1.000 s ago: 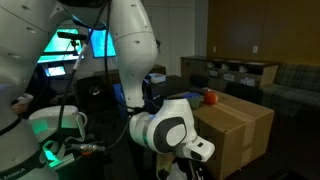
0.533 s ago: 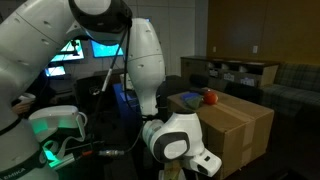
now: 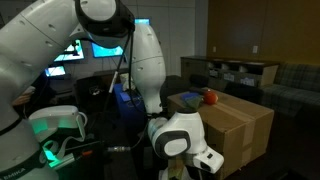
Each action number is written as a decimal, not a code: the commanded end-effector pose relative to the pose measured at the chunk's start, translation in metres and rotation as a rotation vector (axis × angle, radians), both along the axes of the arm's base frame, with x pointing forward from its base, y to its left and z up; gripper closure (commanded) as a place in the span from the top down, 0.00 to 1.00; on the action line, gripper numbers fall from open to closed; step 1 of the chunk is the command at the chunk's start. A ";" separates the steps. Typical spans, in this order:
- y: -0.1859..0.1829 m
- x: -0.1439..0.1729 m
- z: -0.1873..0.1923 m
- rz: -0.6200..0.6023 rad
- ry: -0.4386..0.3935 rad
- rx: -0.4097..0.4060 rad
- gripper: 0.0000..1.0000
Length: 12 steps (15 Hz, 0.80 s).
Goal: Put the items on the table on to the box and the items on the box on to the table.
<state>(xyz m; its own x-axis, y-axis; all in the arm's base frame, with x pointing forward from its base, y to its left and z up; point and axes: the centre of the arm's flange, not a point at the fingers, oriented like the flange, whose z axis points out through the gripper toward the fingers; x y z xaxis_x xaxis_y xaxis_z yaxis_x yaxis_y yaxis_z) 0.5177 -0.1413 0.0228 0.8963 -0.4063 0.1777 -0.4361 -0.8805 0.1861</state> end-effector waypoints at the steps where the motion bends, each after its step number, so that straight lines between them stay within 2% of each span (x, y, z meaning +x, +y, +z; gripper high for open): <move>1: 0.009 0.008 0.022 0.053 -0.041 -0.019 1.00; 6: 0.052 0.025 0.041 0.205 -0.094 -0.012 1.00; 12: 0.110 0.038 0.032 0.367 -0.088 0.046 1.00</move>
